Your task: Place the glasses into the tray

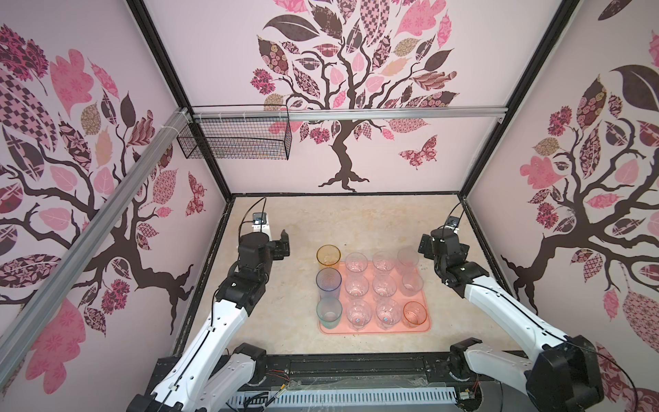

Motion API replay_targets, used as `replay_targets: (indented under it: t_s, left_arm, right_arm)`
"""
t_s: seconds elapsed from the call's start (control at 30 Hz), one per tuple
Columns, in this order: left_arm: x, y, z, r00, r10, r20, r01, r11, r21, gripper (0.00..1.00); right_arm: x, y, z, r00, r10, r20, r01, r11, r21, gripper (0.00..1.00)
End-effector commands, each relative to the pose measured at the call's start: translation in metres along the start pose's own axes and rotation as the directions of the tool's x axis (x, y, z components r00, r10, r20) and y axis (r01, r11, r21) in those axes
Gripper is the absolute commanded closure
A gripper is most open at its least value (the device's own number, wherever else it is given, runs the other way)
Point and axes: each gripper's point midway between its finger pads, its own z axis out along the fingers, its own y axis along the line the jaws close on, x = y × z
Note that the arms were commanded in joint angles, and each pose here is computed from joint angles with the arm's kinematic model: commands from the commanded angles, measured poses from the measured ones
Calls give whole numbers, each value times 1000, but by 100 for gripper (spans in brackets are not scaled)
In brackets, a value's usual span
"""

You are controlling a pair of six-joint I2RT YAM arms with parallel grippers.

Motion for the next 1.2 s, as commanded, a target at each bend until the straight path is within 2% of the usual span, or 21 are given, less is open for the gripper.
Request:
replay_targets:
  t_s: [0.0, 0.07, 0.13, 0.2, 0.33, 0.5, 0.67, 0.83, 1.03, 1.17]
  left_arm:
    - [2, 46, 1, 990, -110, 85, 122, 982, -147, 11]
    - [10, 64, -1, 990, -87, 110, 111, 964, -240, 10]
    - [24, 86, -2, 993, -59, 100, 92, 926, -365, 11]
    - [36, 95, 0, 994, -63, 86, 93, 904, -417, 11]
    - [52, 95, 4, 991, -105, 87, 132, 898, -419, 12]
    - [73, 100, 11, 991, -115, 71, 135, 878, -460, 13]
    - [94, 94, 24, 990, -137, 44, 142, 887, -439, 13]
    - [99, 81, 36, 987, -139, 84, 160, 918, -363, 14]
    - [114, 72, 58, 991, -119, 64, 134, 933, -335, 11]
    - [122, 70, 72, 987, -139, 77, 156, 944, -290, 10]
  right_arm:
    - [-32, -21, 8, 978, 112, 174, -131, 986, 100, 0]
    - [-16, -21, 15, 983, 117, 143, -133, 986, 105, 0]
    - [-2, -27, 19, 981, 135, 137, -153, 979, 131, 0]
    - [5, -33, 20, 979, 128, 160, -153, 977, 152, 0]
    - [6, -37, 20, 978, 89, 189, -119, 981, 153, 0]
    - [14, -45, 25, 975, 93, 202, -124, 982, 144, 1]
    - [18, -52, 24, 969, 77, 234, -112, 984, 138, 0]
    - [31, -53, 34, 970, 83, 227, -117, 983, 143, 0]
    - [32, -41, 51, 970, 61, 236, -94, 987, 131, 1]
    - [37, -33, 64, 971, 68, 228, -95, 989, 112, 0]
